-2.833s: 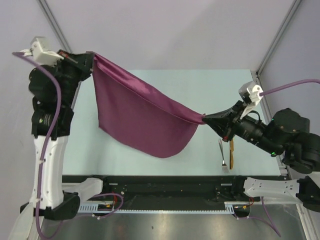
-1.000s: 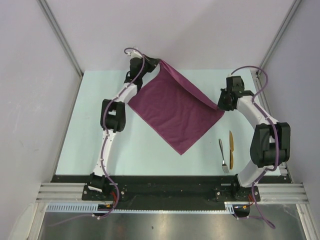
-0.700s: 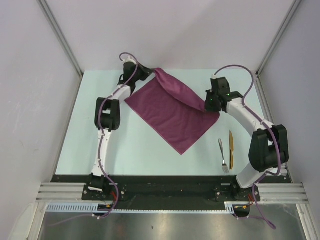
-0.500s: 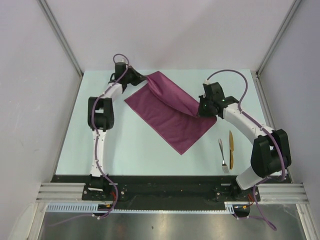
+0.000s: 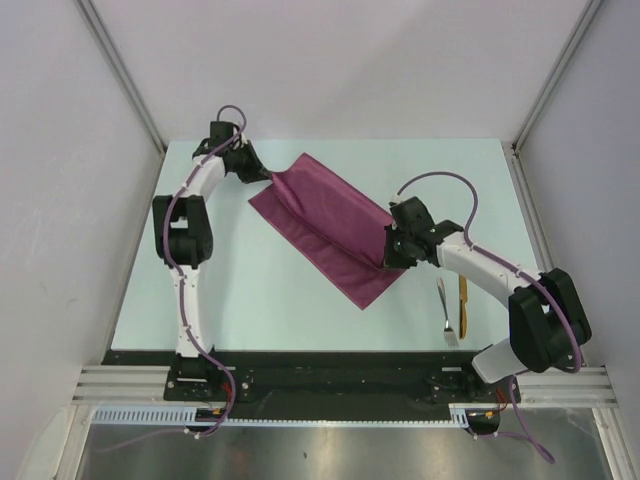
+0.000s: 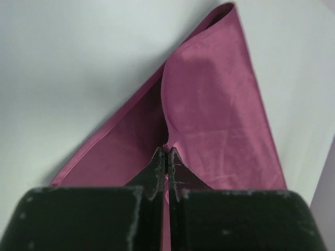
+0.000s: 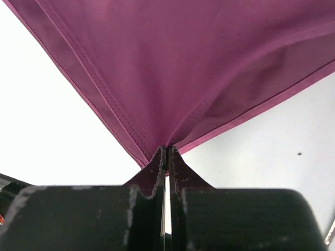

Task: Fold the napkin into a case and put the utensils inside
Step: Fold and flatten the napkin at the center of the board.

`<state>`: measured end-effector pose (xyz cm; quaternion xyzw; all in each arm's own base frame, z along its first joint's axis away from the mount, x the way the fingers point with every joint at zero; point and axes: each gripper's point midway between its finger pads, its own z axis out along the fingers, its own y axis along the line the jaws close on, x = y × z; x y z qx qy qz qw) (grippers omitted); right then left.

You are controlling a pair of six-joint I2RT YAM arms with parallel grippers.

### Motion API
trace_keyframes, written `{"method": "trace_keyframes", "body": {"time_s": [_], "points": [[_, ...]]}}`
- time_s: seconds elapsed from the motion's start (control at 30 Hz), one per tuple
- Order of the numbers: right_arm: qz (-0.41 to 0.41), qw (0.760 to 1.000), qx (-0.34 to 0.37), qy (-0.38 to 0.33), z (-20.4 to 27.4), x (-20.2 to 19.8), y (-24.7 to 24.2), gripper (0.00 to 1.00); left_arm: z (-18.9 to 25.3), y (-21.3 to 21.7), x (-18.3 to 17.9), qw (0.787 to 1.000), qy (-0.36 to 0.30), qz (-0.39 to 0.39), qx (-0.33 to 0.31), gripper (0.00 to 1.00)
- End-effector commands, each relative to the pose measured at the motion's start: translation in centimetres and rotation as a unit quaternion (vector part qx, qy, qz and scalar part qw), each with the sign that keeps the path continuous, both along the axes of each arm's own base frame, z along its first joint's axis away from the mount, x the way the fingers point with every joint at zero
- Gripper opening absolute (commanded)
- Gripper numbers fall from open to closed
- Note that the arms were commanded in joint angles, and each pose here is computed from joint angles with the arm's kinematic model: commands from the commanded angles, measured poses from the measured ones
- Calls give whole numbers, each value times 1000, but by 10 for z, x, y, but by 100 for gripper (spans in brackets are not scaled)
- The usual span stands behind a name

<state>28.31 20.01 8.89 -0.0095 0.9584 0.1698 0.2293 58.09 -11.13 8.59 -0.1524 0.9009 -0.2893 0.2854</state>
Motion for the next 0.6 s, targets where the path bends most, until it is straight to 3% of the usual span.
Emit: {"method": "trace_keyframes", "body": {"time_s": [0.0,0.57], "points": [[0,999,31,-7,4,-4,20,0,-1,9,-16,999,15,-20,45,0],[-18,999,30,38,-34,-32,30,0,-21,27,-26,994,46,-13,101,1]]}}
